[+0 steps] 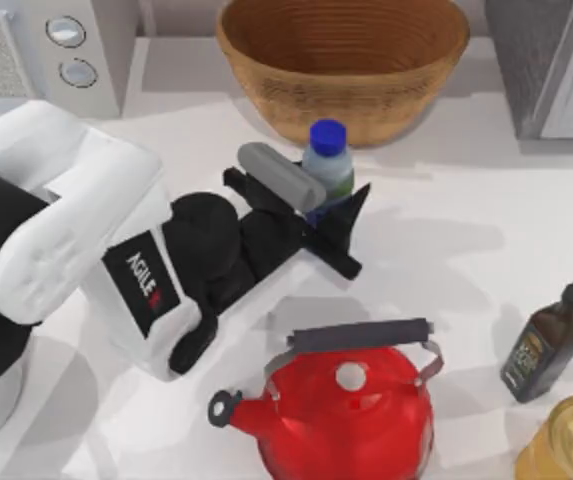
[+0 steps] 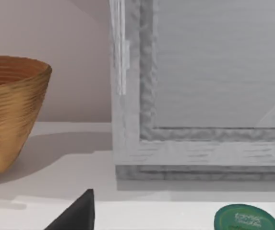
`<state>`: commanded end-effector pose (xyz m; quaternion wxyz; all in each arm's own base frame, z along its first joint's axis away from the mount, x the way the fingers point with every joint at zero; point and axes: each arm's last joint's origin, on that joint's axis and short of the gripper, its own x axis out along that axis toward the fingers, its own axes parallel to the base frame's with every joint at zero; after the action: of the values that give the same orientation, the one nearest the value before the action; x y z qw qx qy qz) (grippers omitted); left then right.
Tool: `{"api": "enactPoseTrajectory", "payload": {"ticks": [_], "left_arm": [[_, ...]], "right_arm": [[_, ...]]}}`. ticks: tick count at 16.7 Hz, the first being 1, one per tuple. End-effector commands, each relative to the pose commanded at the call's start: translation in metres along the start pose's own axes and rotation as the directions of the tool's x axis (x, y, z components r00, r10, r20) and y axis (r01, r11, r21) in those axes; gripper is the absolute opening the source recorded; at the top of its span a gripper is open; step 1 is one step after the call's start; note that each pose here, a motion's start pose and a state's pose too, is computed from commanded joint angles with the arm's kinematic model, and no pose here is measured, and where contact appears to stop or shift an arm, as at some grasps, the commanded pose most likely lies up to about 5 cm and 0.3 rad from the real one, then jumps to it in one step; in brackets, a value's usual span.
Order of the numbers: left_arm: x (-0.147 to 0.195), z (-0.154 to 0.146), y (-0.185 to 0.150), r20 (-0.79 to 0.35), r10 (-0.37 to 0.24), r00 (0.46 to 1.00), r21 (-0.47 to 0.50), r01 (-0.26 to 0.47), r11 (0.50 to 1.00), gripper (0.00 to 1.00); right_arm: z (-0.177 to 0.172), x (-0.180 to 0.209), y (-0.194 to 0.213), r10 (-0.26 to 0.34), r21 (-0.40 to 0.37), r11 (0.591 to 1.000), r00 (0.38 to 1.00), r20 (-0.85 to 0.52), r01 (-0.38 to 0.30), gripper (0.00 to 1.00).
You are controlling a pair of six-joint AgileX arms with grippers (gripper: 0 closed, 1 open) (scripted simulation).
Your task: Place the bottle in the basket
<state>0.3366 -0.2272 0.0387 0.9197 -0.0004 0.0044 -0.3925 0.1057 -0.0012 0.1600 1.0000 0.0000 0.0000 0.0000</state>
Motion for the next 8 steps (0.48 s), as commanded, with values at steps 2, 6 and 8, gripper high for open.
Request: {"api": "enactPoseTrajectory", "payload": {"ticks": [2,6,8], "left_arm": [[0.0,0.0,0.0,0.0,0.0,1.0,0.0,0.0,1.0,0.0],[-0.0005,0.0009,0.0007,0.001,0.002,1.0,0.001,-0.002,1.0,0.0],[-0.0041,0.0076,0.0,0.008,0.004,1.0,0.001,-0.004,1.0,0.0]], "right_arm": [[0.0,0.0,0.0,0.0,0.0,1.0,1.0,0.0,0.0,1.0],[0.0,0.0,0.0,0.0,0.0,1.0,1.0,0.0,0.0,1.0],[0.0,0.0,0.0,0.0,0.0,1.0,1.0,0.0,0.0,1.0]]}}
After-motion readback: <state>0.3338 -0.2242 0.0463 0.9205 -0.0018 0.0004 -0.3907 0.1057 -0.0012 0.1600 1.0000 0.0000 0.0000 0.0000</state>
